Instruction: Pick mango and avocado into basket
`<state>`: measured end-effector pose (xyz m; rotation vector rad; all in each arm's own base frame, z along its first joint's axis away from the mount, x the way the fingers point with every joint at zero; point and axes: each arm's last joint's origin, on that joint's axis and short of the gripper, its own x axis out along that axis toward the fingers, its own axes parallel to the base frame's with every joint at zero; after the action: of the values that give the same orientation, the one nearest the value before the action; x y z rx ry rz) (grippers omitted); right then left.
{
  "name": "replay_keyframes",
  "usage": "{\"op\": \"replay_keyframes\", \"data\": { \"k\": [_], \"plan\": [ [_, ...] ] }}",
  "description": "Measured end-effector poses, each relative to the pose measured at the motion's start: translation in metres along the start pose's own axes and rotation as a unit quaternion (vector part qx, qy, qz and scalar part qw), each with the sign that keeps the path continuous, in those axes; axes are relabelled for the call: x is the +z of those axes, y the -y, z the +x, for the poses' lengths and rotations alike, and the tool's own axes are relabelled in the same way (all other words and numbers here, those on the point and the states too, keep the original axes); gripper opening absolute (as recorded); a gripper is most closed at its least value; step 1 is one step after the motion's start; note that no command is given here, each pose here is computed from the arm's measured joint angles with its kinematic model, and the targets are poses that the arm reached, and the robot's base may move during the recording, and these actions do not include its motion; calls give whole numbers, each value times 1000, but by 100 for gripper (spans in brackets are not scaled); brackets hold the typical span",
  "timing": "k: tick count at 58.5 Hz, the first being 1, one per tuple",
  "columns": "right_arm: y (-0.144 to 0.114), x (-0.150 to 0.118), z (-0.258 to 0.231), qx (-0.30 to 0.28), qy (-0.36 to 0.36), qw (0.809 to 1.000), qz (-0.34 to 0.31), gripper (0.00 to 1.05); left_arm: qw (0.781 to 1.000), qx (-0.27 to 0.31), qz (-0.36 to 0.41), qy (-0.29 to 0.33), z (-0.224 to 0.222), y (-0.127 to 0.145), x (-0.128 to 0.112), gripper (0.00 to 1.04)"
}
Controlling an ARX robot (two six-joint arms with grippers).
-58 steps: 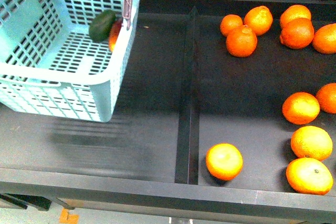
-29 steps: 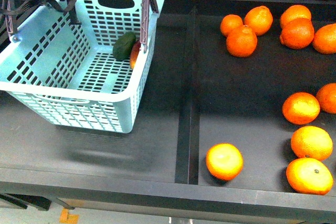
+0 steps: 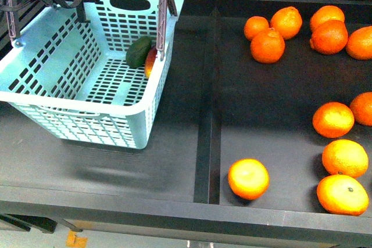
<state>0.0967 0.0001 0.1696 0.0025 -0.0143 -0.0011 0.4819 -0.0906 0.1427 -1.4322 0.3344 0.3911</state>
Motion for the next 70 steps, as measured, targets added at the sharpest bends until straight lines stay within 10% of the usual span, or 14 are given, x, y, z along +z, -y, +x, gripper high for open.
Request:
{"op": "replay_keyframes", "data": {
  "k": [21, 31, 35, 38, 48, 59, 70],
  "plan": [
    [0, 0, 0, 0, 0, 1000, 0, 96, 980, 162, 105, 44, -86, 28, 21, 96],
    [0, 0, 0, 0, 0, 1000, 0, 96, 955, 137, 234, 122, -151, 53, 23, 96],
    [0, 0, 0, 0, 0, 1000, 0, 96, 949, 6, 309, 58, -170, 53, 24, 85],
    [0, 0, 0, 0, 0, 1000, 0, 96, 907, -119, 401, 52, -194, 42, 27, 73],
    [0, 0, 0, 0, 0, 1000, 0, 96, 766, -200, 594, 144, -236, -11, 51, 40],
    [0, 0, 0, 0, 0, 1000, 0, 96, 735, -177, 639, 143, -254, -61, 69, 2],
    [0, 0, 0, 0, 0, 1000, 0, 96, 730, -178, 644, 147, -275, -92, 81, 2]
  ]
}}
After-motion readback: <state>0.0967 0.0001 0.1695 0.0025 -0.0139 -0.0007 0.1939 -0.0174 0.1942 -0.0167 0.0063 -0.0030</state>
